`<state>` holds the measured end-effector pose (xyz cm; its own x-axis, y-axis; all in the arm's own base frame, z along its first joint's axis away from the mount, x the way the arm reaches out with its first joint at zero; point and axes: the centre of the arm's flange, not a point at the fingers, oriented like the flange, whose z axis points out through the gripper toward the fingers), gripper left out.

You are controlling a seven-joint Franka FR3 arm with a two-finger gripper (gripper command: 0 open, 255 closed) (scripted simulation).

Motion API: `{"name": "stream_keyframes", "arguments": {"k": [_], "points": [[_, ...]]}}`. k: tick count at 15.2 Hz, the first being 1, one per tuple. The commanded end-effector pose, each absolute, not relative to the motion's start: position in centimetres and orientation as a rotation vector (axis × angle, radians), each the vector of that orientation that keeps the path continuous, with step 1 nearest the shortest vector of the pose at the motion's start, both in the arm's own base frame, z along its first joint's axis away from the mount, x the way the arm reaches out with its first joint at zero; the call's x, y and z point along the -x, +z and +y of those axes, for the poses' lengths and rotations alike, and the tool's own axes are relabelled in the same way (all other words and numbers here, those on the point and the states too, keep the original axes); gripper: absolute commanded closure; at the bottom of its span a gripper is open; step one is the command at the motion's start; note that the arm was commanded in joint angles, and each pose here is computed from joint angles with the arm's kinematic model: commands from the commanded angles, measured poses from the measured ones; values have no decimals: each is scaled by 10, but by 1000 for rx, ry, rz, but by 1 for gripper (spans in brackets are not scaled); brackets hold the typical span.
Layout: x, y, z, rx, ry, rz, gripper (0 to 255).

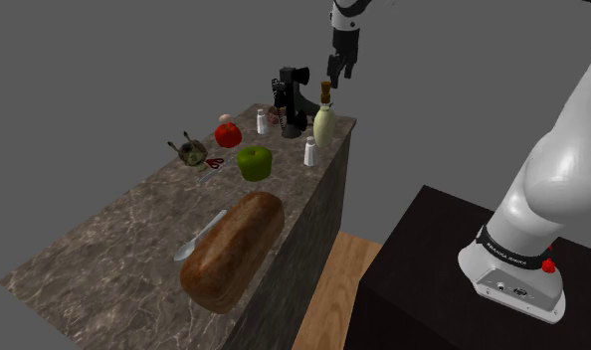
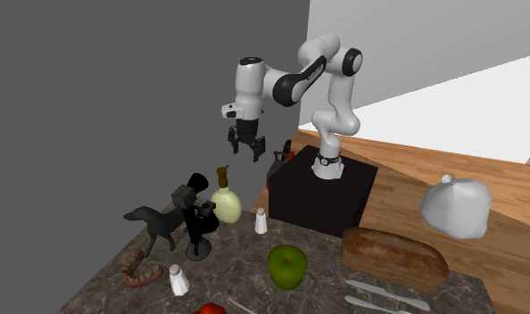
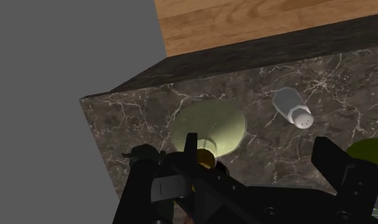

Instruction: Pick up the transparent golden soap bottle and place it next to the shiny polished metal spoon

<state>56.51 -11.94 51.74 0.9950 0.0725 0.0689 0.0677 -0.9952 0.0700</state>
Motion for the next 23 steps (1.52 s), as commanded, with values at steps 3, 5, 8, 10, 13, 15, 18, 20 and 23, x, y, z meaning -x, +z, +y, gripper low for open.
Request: {"name": "stream_keyframes", "arguments": {"k": [3,5,8,10,13,15,18,20,23], "points": [[-612,512,-143,-3073,128,93,0],[-635,509,-154,-3075,136,85,0],[-651,502,-161,-3076,141,79,0],[-652,492,-162,-3076,141,79,0],[-654,476,-163,-3076,141,79,0],[-654,468,-163,-3076,141,79,0],[-654,468,-163,-3076,141,79,0],[-654,468,-163,-3076,141,79,0],[-654,468,-163,-3076,141,79,255]]}}
